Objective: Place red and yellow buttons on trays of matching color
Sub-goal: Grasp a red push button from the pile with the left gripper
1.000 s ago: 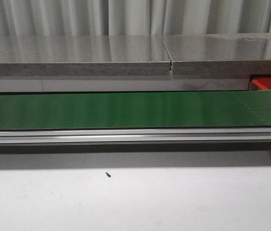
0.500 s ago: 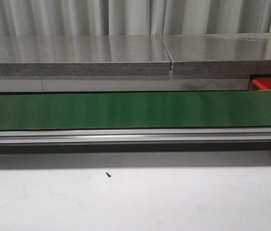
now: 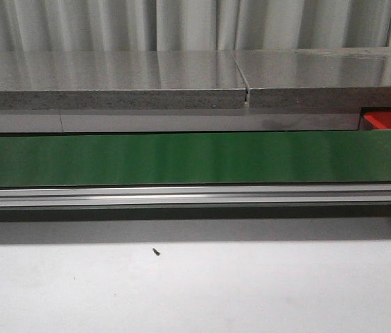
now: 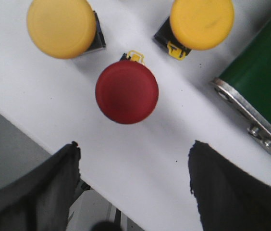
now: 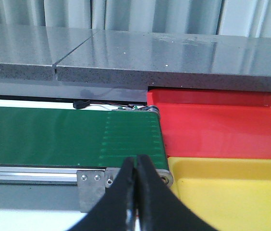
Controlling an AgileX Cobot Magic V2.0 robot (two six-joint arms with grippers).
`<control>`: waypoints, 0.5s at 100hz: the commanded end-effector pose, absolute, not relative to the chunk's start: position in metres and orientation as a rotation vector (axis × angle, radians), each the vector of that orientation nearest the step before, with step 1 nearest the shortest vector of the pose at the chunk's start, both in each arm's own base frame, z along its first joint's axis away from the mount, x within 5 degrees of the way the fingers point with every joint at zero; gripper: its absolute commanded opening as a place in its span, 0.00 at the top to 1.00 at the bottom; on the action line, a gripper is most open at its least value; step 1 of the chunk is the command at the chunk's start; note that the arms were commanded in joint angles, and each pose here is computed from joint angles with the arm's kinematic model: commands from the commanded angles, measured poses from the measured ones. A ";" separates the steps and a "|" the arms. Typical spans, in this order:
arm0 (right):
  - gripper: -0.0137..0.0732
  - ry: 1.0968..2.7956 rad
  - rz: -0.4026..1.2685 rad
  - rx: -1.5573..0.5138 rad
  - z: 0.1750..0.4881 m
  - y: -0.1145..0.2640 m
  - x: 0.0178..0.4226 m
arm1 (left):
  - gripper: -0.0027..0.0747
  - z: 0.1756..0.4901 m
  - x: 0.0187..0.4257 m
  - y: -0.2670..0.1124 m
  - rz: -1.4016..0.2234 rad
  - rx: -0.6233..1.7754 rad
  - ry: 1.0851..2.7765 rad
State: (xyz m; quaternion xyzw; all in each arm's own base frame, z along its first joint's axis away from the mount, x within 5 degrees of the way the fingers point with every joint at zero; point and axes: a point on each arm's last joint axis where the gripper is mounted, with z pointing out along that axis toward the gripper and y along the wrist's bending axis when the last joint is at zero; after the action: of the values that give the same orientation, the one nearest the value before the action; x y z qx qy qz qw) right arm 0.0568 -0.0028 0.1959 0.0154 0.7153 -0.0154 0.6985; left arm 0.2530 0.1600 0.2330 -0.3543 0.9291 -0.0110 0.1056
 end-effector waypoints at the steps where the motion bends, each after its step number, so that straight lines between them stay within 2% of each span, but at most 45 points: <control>1: 0.97 1.501 -0.043 0.017 0.204 -0.002 0.055 | 0.35 0.245 0.263 0.166 -0.038 -1.070 2.670; 32: 0.97 1.501 -0.043 0.017 0.204 -0.002 0.055 | 0.36 0.223 0.277 0.177 -0.030 -1.140 2.680; 50: 0.97 1.501 -0.043 0.017 0.204 -0.002 0.055 | 0.46 0.214 0.282 0.181 -0.026 -1.146 2.659</control>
State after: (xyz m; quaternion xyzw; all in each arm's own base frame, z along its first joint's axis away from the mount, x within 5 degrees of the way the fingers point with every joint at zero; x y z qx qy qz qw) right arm 0.0568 -0.0028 0.1959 0.0154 0.7153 -0.0154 0.6985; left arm 0.2775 0.1770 0.1941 -0.3874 0.9190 -0.0172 0.0718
